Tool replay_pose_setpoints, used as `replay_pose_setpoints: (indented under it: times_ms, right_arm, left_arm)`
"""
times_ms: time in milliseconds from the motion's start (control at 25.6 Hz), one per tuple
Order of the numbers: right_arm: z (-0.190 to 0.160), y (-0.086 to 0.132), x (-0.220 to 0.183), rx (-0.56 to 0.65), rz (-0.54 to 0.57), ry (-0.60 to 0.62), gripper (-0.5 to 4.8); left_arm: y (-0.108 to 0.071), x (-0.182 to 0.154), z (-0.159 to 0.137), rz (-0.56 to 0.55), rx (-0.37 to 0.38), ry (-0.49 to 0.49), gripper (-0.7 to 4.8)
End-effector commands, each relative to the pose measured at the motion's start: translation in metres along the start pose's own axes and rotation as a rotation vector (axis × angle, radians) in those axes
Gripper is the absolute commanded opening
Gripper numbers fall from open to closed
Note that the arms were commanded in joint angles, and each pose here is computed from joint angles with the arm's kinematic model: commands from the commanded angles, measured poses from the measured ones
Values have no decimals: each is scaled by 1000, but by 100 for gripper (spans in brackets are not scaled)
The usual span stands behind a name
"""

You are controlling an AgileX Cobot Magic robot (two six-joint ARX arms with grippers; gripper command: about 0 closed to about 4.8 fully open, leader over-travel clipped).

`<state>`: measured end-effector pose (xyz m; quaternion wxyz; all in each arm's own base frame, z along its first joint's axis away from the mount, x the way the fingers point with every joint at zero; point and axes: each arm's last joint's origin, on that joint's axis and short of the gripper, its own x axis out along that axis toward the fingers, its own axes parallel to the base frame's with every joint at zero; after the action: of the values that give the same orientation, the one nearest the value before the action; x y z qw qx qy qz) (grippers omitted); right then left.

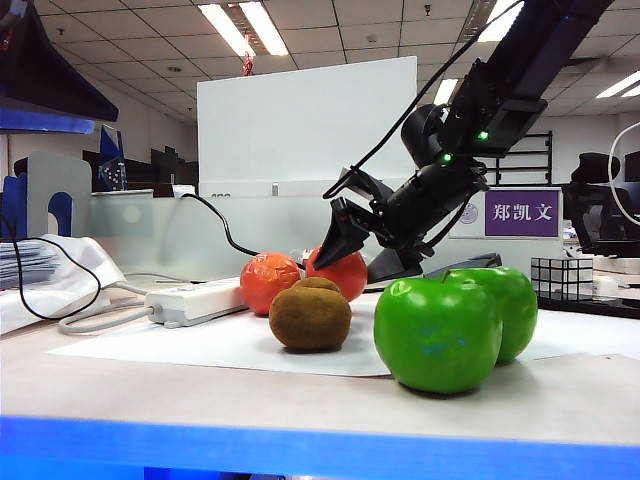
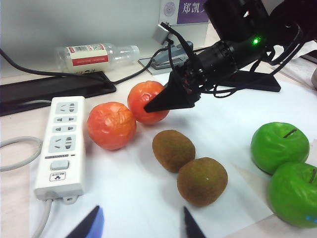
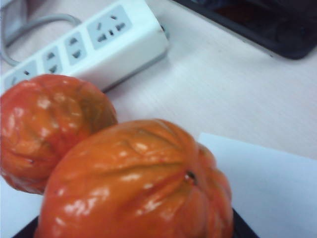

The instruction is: Put the same fruits together.

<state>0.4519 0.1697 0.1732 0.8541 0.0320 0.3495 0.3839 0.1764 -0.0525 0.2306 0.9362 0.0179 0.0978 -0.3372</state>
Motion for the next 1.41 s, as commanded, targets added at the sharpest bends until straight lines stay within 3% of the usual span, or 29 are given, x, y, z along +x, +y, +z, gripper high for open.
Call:
replay_pose_setpoints:
  times_ms: [39,234,1407]
  right_arm:
    - [4,1,-2,-12,-32,-13,305]
    - [2,0,-2,-3,-68,2,479]
    - [10,3,-10,-2,-38,-23,479]
  left_arm:
    - [0,0,2,4,8,-9,205]
    - [0,0,2,4,8,-8,205]
    - [0,0,2,4,6,-5,205]
